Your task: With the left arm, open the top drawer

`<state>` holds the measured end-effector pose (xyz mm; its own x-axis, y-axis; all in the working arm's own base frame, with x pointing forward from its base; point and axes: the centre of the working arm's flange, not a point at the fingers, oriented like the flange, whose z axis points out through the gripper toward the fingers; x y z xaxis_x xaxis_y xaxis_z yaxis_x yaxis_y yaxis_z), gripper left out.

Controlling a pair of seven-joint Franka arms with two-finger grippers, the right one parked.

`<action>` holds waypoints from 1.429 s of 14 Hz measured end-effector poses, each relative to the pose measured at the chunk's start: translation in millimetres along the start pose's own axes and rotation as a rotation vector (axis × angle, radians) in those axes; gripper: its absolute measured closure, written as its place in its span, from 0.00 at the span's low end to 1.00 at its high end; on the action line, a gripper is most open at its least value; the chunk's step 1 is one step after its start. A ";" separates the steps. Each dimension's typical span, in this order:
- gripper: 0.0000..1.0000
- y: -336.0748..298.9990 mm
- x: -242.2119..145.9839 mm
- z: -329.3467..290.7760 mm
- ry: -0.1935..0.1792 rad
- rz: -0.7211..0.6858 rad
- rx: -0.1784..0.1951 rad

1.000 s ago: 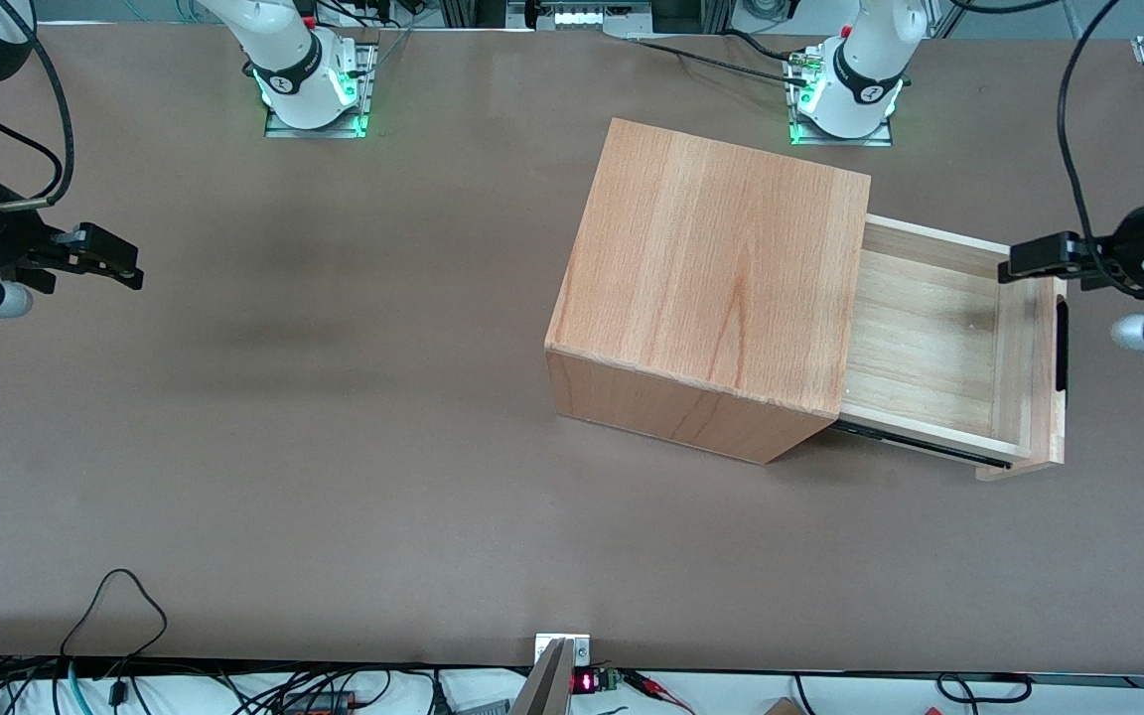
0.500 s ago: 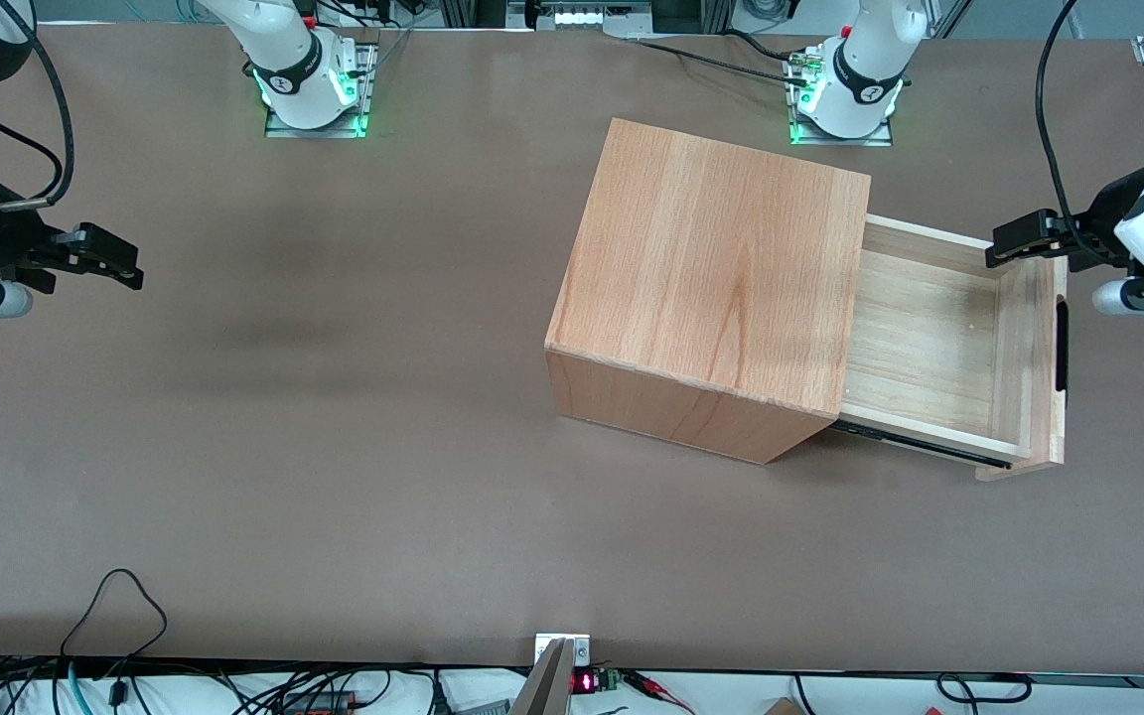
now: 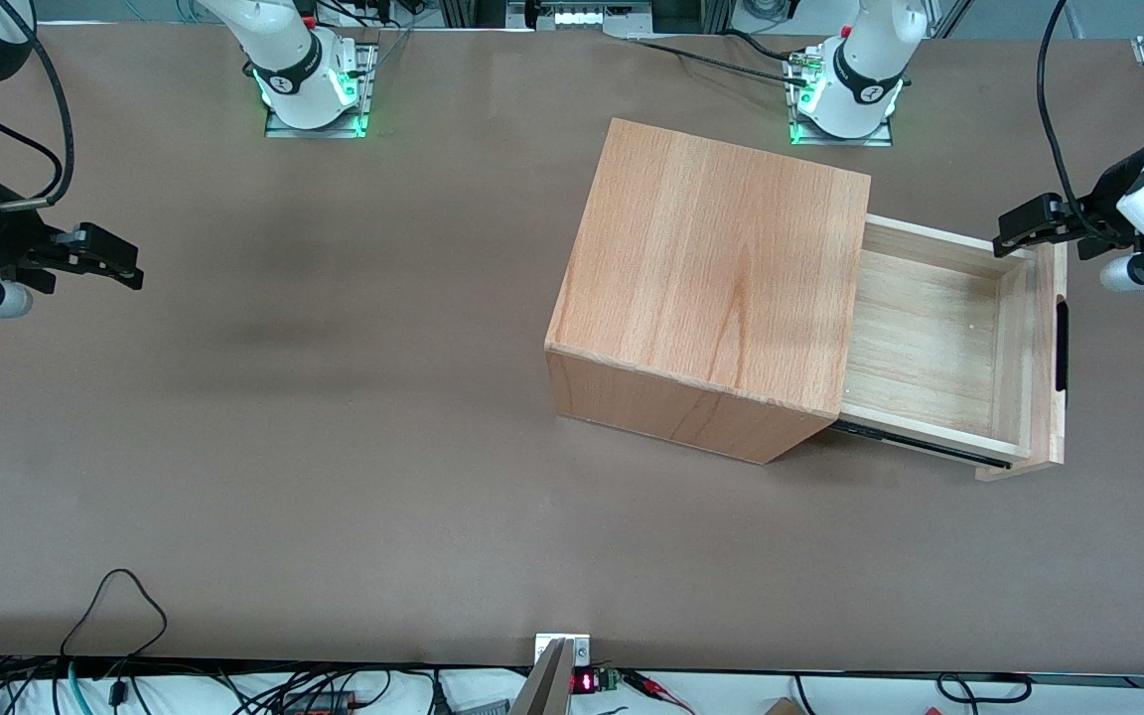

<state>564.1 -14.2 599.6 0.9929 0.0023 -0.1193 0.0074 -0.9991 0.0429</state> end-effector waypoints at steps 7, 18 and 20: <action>0.00 -3.6 0.4 6.9 -0.013 -0.006 0.000; 0.00 -2.8 -10.1 14.6 -0.026 -0.005 0.001; 0.00 -2.8 -11.8 16.2 -0.030 -0.005 0.001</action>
<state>550.4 -12.1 584.8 0.9888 0.0062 -0.1490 0.0124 -0.9991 0.0408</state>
